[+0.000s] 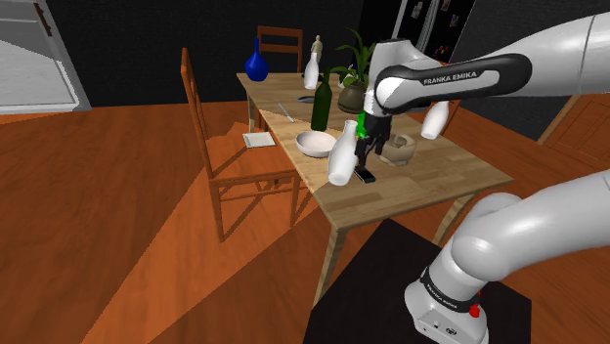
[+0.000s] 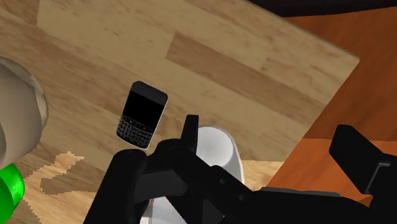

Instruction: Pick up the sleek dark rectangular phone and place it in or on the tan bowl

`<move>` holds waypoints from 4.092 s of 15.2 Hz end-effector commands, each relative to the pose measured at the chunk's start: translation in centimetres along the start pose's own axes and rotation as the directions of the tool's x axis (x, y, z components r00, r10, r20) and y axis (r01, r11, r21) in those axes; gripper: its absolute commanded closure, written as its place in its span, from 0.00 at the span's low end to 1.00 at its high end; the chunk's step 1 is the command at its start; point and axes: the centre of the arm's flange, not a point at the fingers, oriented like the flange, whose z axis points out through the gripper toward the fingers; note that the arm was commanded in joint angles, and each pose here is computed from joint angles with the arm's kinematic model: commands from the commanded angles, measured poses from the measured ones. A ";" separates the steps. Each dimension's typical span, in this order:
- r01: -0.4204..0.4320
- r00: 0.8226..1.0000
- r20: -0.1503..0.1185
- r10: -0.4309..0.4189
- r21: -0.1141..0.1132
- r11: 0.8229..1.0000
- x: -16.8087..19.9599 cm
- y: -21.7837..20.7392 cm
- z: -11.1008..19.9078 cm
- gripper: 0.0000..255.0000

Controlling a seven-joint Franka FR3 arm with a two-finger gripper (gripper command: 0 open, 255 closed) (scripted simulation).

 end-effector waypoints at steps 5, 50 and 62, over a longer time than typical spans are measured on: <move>-0.081 0.996 -0.028 0.082 0.013 0.997 2.7 5.3 5.2 0.00; -0.226 0.971 -0.072 0.229 0.044 0.973 7.1 15.1 14.8 1.00; -0.226 0.971 -0.072 0.229 0.044 0.973 6.7 15.7 8.5 1.00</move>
